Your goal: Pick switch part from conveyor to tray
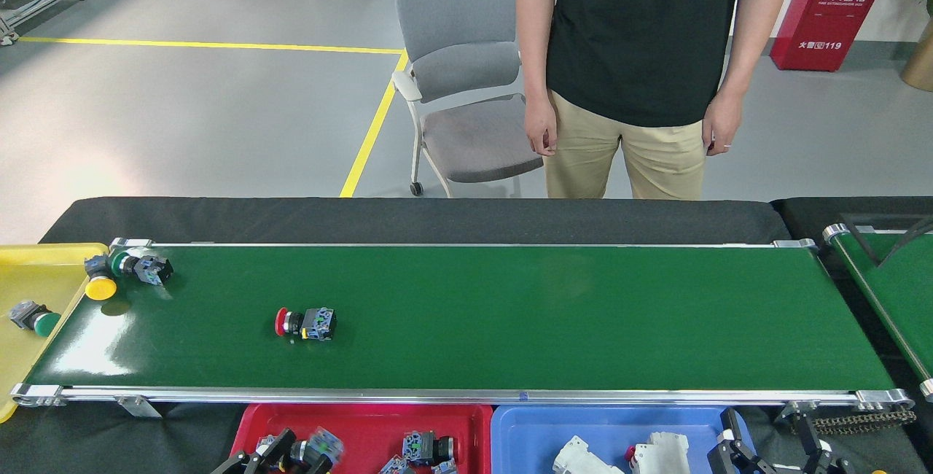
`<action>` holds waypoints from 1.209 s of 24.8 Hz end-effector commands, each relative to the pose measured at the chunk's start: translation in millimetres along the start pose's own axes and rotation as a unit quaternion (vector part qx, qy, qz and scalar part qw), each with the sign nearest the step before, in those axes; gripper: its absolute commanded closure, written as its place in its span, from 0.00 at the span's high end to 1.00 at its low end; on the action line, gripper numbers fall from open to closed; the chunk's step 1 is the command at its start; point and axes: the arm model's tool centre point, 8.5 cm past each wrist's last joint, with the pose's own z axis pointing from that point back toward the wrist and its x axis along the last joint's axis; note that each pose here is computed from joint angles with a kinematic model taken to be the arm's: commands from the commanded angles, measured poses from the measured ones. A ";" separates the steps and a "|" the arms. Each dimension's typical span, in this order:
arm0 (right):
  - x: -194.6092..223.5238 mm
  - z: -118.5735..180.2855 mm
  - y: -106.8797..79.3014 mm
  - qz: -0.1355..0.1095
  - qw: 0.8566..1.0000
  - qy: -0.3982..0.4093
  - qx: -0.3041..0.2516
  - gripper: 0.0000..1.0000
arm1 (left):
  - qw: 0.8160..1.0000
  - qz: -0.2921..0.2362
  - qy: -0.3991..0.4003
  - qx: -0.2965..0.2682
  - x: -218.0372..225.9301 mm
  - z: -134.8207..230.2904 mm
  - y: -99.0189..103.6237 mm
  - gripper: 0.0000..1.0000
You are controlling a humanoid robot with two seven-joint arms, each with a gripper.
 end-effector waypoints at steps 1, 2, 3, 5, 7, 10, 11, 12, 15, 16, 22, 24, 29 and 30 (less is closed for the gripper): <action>-1.0 -1.2 -7.0 0.005 1.000 -0.004 -0.012 1.00 | 0.999 -0.016 0.022 0.016 -19.7 1.5 11.7 1.00; -1.5 -0.7 -6.8 0.006 1.000 -0.004 -0.012 1.00 | 0.998 -0.028 0.045 0.018 -35.1 5.4 17.2 1.00; -1.0 -0.7 -6.6 0.006 1.000 -0.004 -0.011 1.00 | 0.996 -0.043 0.080 0.018 -52.8 6.1 21.1 1.00; -1.1 -0.2 -6.2 0.007 1.000 -0.004 -0.011 1.00 | 0.986 -0.065 0.153 0.005 -85.5 8.3 20.3 1.00; -1.1 -0.2 -6.2 0.007 1.000 -0.004 -0.011 1.00 | 0.978 -0.077 0.191 -0.016 -123.1 22.8 17.7 1.00; 0.2 0.0 -5.6 0.014 1.000 -0.005 -0.010 1.00 | 0.973 -0.078 0.210 -0.057 -156.9 45.5 5.2 1.00; 0.2 0.0 -5.6 0.016 1.000 -0.005 -0.010 1.00 | 0.971 -0.075 0.217 -0.064 -163.0 50.2 1.7 1.00; 0.4 -0.5 -6.0 0.017 1.000 -0.006 -0.011 1.00 | 0.970 -0.072 0.220 -0.068 -165.5 51.9 -1.0 1.00; 0.4 -0.5 -6.0 0.017 1.000 -0.006 -0.011 1.00 | 0.971 -0.073 0.216 -0.066 -166.4 47.1 0.7 1.00; 0.4 -0.5 -6.0 0.017 1.000 -0.006 -0.011 1.00 | 0.972 -0.072 0.212 -0.065 -166.5 43.8 2.3 1.00; 0.4 -0.6 -6.1 0.021 1.000 -0.008 -0.011 1.00 | 0.972 -0.069 0.213 -0.074 -181.2 9.3 21.2 1.00; 0.5 -0.6 -6.1 0.025 1.000 -0.008 -0.011 1.00 | 0.973 -0.063 0.206 -0.081 -179.3 -7.9 19.5 1.00; 1.1 -1.1 -6.2 0.025 1.000 -0.008 -0.011 1.00 | 0.974 -0.054 0.203 -0.090 -180.0 -27.6 12.4 1.00; 1.1 -1.1 -6.2 0.025 1.000 -0.008 -0.011 1.00 | 0.974 -0.052 0.202 -0.090 -181.3 -30.6 12.0 1.00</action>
